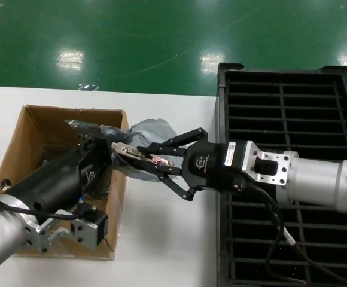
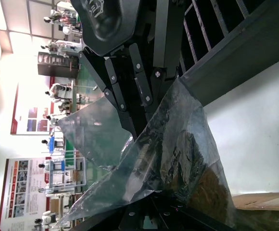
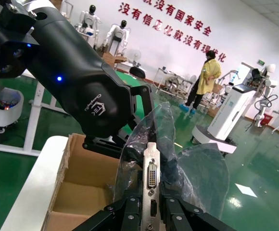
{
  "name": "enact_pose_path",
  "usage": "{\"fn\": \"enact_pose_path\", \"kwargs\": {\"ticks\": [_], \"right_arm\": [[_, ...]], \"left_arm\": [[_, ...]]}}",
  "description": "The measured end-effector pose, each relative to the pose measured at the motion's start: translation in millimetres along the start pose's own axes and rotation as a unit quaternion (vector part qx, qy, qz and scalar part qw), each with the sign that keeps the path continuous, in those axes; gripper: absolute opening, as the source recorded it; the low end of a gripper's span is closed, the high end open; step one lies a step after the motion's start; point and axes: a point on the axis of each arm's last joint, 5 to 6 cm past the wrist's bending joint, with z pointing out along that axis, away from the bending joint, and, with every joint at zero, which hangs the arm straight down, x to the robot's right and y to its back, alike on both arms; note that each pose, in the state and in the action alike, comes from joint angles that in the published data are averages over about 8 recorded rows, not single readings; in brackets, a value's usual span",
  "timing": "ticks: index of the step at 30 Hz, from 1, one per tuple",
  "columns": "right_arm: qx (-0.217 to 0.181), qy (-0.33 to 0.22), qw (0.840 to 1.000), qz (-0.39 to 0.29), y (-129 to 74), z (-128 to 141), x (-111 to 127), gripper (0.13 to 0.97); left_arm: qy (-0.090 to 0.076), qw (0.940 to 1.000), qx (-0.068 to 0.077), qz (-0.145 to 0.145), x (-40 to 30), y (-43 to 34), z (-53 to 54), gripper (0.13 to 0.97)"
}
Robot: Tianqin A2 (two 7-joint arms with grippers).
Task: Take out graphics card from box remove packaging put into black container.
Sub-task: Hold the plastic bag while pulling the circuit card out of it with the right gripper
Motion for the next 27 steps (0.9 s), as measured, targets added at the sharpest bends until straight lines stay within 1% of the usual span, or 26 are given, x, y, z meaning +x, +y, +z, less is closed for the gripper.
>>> {"fn": "enact_pose_path", "kwargs": {"ticks": [5, 13, 21, 27], "right_arm": [[0.0, 0.001, 1.0, 0.002, -2.9, -2.6, -3.7, 0.188], [-0.01, 0.006, 1.0, 0.011, 2.1, -9.2, -9.1, 0.188], [-0.01, 0.026, 0.999, 0.021, 5.2, -18.0, -11.0, 0.188], [-0.001, 0.049, 0.998, 0.032, 3.2, -26.1, -12.2, 0.188]], "left_arm": [[0.0, 1.0, 0.0, 0.0, 0.0, 0.0, 0.0, 0.138], [0.0, 1.0, 0.0, 0.0, 0.1, 0.0, 0.0, 0.138], [0.0, 1.0, 0.0, 0.0, 0.0, 0.0, 0.0, 0.138], [0.0, 1.0, 0.0, 0.0, 0.0, 0.0, 0.0, 0.138]]}}
